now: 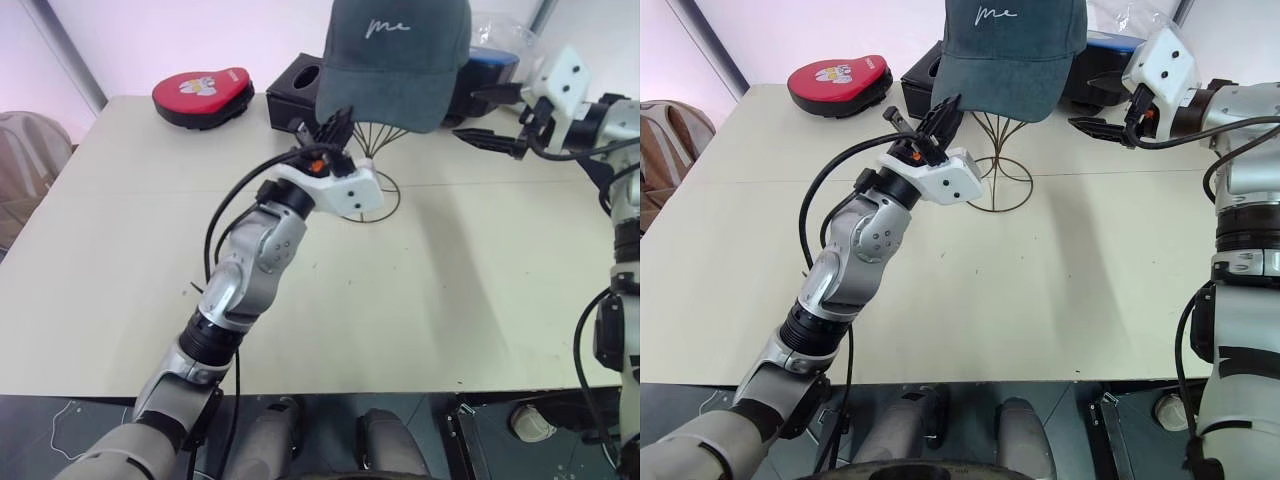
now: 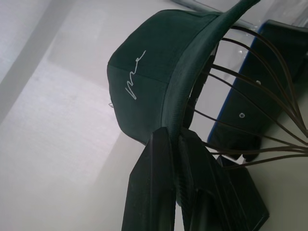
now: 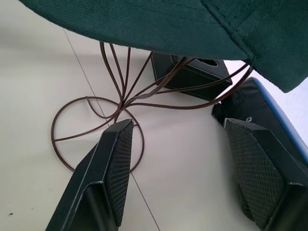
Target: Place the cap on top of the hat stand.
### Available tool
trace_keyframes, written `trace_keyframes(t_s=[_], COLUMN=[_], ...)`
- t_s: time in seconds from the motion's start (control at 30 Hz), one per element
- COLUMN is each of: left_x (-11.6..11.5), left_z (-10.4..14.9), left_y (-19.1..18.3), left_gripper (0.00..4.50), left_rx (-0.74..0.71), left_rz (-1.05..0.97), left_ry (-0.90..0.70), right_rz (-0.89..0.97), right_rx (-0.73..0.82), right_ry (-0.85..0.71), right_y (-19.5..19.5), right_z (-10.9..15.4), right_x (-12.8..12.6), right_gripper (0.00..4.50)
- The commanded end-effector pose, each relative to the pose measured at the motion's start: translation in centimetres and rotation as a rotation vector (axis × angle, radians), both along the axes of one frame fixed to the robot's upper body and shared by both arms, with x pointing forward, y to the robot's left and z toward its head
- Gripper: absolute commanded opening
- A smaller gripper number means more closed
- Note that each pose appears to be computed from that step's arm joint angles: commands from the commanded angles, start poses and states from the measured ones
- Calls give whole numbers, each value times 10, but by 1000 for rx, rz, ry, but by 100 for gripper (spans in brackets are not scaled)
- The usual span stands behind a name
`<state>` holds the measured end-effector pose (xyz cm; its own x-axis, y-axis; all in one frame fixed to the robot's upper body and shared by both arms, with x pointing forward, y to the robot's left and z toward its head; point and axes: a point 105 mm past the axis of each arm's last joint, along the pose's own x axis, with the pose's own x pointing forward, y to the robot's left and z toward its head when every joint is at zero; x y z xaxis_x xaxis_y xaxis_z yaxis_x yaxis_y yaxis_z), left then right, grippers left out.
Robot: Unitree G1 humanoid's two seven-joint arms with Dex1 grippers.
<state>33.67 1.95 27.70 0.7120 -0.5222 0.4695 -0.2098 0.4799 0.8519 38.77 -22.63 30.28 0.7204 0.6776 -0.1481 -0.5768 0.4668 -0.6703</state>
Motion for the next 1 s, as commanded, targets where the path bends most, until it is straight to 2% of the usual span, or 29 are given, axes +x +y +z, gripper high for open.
trace_keyframes(t_s=[0.03, 0.23, 0.33, 0.6, 0.93, 1.0], left_x=[-7, -8, -9, -9, -10, -11], left_z=[3, -1, -2, -3, -4, -5], left_y=[-4, -5, -5, -6, -4, -4], left_gripper=[8, 8, 8, 8, 8, 70], left_rx=[-12, -17, -18, -6, 1, -1], left_rz=[-36, -57, -61, -70, -67, -70], left_ry=[2, 29, 37, 42, 48, 56], right_rz=[-8, -20, -2, 103, 156, 152], right_rx=[-10, -49, -69, 71, 129, 127], right_ry=[-74, -74, -33, 12, 60, 65], right_y=[-4, -12, -19, -8, 3, 3], right_z=[25, 34, 40, 62, 61, 58], right_x=[-5, -12, -27, -49, -59, -58], right_gripper=[307, 307, 307, 307, 307, 307])
